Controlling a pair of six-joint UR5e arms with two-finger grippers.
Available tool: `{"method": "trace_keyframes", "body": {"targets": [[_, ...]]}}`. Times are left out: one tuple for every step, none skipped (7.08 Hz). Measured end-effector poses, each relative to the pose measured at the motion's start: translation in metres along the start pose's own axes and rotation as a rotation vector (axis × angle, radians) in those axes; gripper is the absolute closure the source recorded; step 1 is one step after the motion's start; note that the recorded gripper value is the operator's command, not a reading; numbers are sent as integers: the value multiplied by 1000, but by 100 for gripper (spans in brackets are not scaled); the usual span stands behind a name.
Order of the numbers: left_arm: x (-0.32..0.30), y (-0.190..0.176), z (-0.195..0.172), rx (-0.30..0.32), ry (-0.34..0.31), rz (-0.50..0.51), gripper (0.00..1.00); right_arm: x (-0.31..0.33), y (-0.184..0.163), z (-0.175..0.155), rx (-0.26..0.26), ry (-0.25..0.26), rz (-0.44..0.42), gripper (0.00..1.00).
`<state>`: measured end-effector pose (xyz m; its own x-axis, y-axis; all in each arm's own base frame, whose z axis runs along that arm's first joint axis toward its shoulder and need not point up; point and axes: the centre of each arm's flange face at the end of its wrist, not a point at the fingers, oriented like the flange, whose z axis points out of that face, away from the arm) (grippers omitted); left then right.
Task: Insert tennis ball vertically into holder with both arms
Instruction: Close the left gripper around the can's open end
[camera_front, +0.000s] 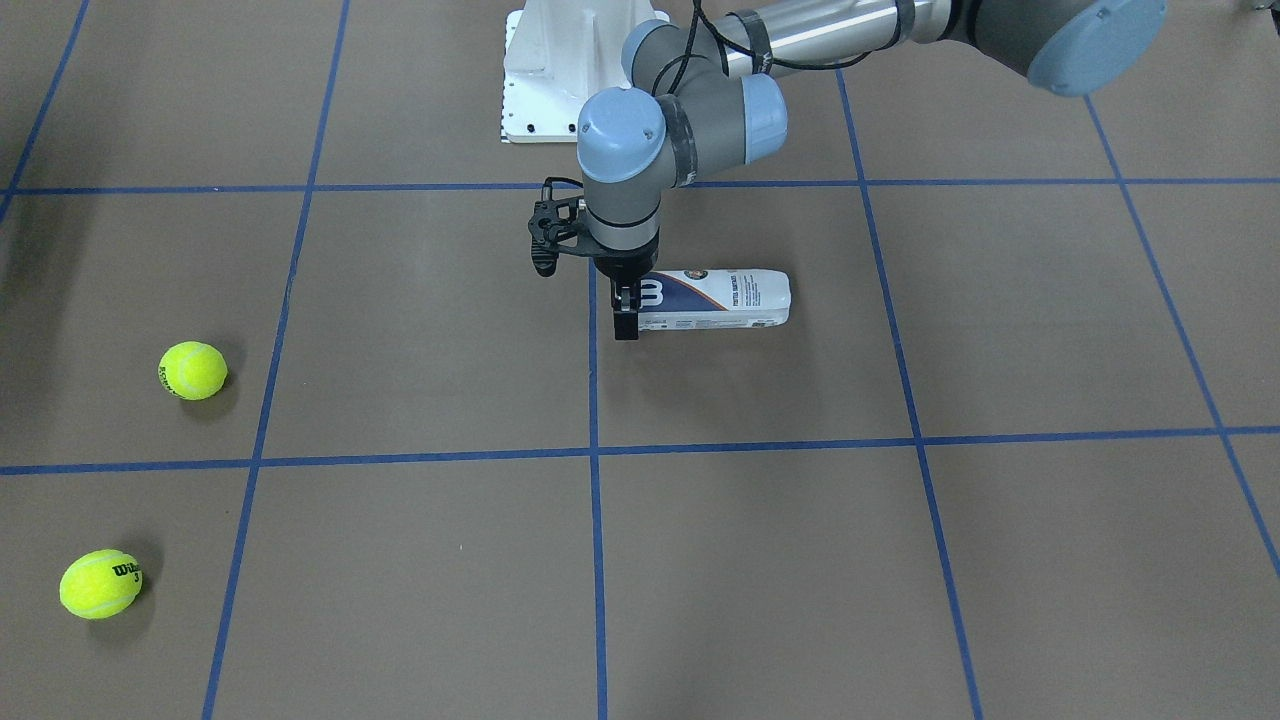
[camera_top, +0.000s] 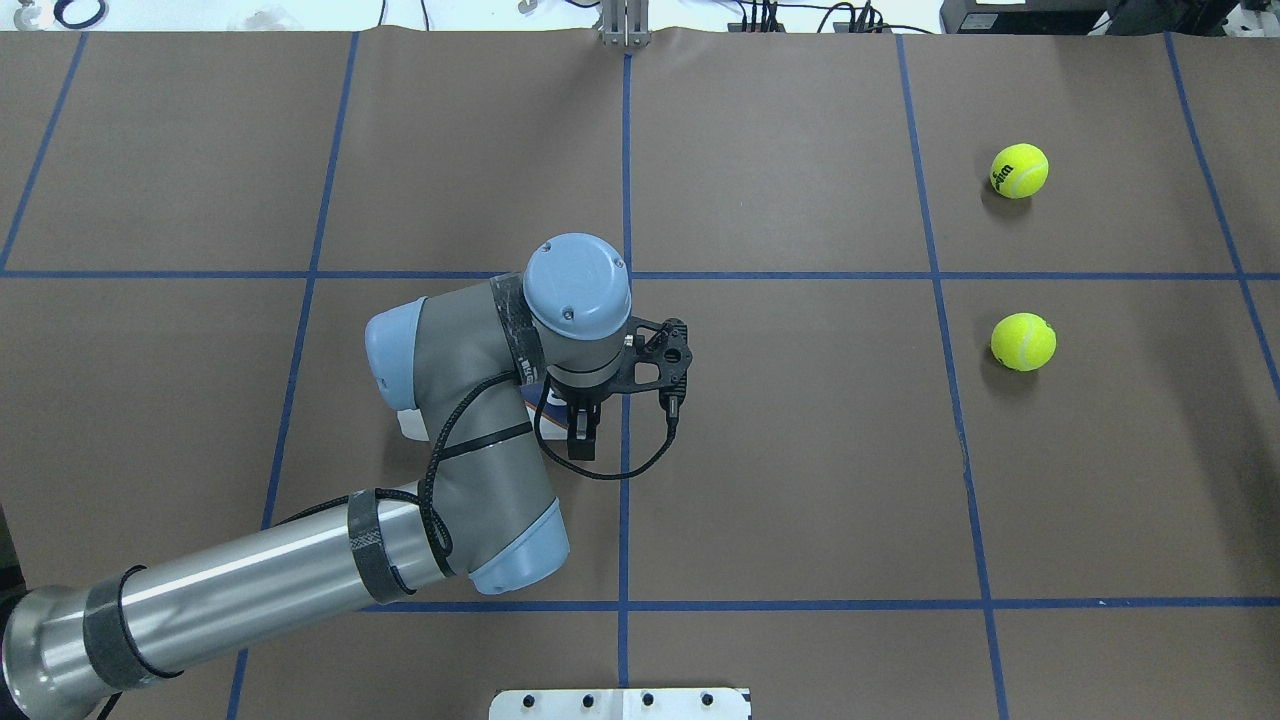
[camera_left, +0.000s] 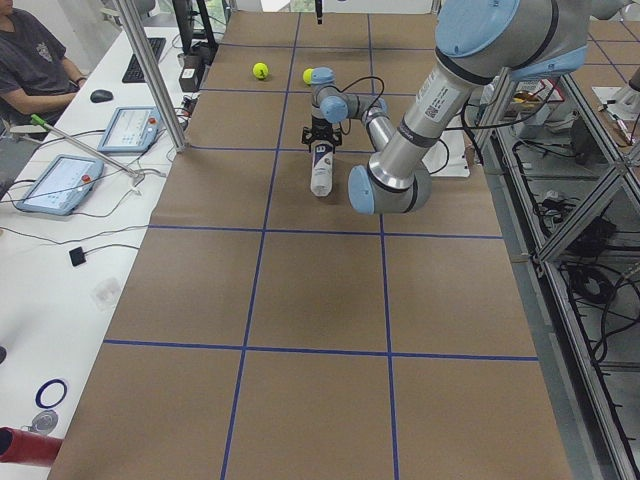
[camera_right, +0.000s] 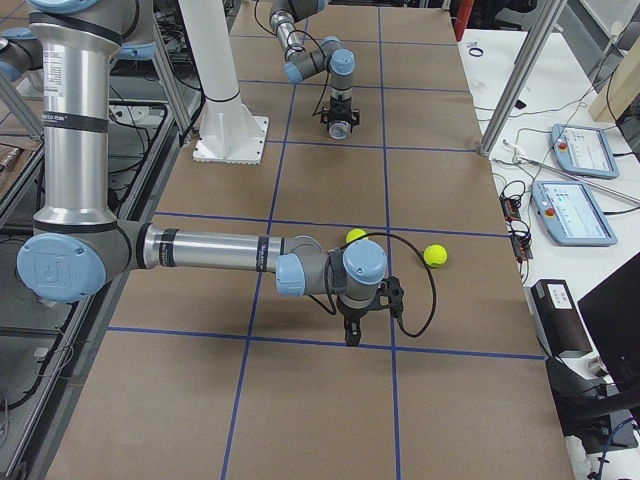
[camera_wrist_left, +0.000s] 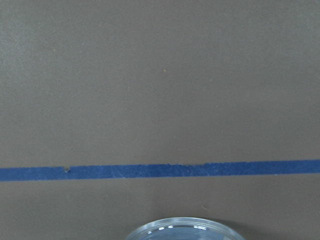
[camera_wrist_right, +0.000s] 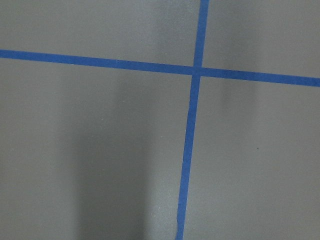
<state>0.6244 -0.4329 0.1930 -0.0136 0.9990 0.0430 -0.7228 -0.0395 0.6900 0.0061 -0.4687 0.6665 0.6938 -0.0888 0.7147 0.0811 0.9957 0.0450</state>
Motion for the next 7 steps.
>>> {"method": "trace_keyframes", "body": {"targets": [[1,-1,1,0,1,1,2,0,0,0,0,0,0,1],[2,-1,2,-2,3,2,3,0,0,0,0,0,0,1],[2,-1,5,-6,6,2,6,-1,0,0,1,-1,0,1],[3,-1,6,-9,8,2,8,-1,0,-1,1,-1,0,1],[3,-1,7,-10,9,2,13,-1,0,-1,1,-2,-1,1],[3,-1,7,-11,9,2,17,-2,0,-1,3,-3,-2,1],[3,-1,7,-11,9,2,18,-3,-1,-2,5,-3,-4,1]]}}
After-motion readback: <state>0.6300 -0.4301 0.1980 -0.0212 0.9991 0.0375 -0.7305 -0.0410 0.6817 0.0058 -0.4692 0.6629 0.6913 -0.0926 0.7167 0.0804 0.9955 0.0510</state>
